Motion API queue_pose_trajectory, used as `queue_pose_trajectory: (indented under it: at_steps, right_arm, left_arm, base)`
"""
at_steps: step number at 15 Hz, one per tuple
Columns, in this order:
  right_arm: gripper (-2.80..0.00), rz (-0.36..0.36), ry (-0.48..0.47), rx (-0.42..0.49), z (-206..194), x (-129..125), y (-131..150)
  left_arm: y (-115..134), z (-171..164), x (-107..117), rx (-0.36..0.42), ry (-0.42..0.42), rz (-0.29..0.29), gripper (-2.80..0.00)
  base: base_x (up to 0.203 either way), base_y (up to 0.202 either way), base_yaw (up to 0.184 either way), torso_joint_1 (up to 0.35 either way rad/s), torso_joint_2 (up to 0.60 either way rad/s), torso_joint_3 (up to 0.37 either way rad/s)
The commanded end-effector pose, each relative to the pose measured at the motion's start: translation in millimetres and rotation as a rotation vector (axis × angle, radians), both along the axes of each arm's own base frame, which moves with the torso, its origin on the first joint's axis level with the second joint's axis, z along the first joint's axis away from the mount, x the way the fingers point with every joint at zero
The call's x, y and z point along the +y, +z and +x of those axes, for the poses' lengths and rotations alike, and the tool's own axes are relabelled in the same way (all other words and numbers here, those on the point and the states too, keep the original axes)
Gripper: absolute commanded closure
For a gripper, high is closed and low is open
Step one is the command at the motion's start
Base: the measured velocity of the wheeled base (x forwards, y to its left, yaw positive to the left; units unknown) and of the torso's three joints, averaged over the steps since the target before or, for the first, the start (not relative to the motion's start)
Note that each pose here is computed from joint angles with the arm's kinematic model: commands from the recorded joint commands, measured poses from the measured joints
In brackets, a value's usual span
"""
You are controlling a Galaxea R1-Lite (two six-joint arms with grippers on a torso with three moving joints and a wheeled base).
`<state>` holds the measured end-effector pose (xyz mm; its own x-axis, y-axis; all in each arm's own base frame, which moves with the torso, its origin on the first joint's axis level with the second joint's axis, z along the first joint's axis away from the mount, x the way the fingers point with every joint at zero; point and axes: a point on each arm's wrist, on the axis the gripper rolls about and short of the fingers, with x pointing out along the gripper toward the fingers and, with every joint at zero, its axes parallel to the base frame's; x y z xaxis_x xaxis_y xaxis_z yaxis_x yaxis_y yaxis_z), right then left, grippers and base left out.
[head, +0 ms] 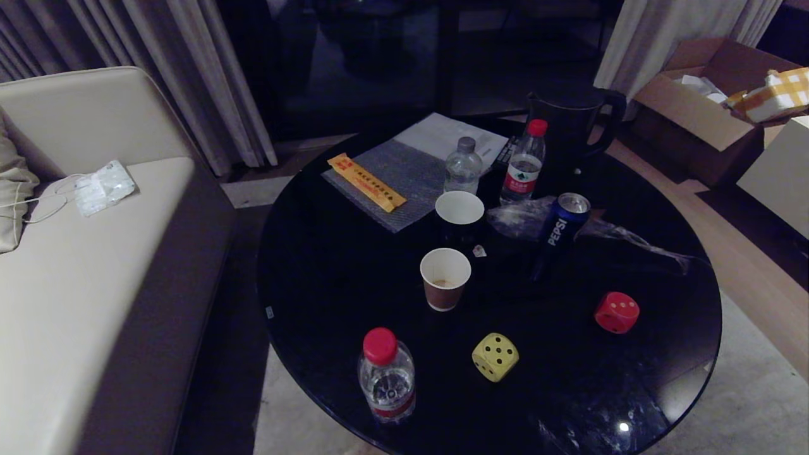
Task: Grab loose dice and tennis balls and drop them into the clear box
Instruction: Pick up toys out of the box
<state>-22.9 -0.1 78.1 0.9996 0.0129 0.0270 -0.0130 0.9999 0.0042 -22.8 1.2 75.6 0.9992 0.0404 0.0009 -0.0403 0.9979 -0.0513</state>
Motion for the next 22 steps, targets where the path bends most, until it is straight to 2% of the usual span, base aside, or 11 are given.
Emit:
queue_pose_trajectory:
  at_steps: [1, 10, 12, 13, 16, 22]
  right_arm:
    - [0.0, -0.001, 0.0, 0.011, 1, 0, -3]
    - [0.0, -0.019, 0.005, 0.011, 0, 0, -2]
    - [0.0, -0.019, 0.001, 0.028, -5, 0, 15]
    - [0.0, -0.015, 0.001, 0.059, -8, 0, 30]
    - [0.0, -0.004, -0.001, 0.249, 11, 0, 62]
    - [0.0, 0.063, -0.027, 0.567, 110, 1, 96]
  left_arm:
    - [0, 0, 0, 0.004, 0.001, 0.001, 0.0]
    - [0, 0, 0, 0.003, -0.001, 0.001, 0.0]
    - [0, 0, 0, 0.004, -0.001, 0.001, 0.0]
    - [0, 0, 0, 0.004, -0.001, 0.001, 0.0]
    - [0, 0, 0, 0.004, -0.001, 0.001, 0.0]
    - [0, 0, 0, 0.004, -0.001, 0.001, 0.0]
  base:
    - [0.0, 0.0, 0.0, 0.002, 0.0, -0.175]
    - [0.0, 0.0, 0.0, 0.002, 0.0, -0.025]
    - [0.0, 0.0, 0.0, 0.0, 0.0, 0.0]
    - [0.0, 0.0, 0.0, 0.0, 0.0, 0.0]
    - [0.0, 0.0, 0.0, 0.0, 0.0, 0.0]
    - [0.0, 0.0, 0.0, 0.0, 0.0, 0.0]
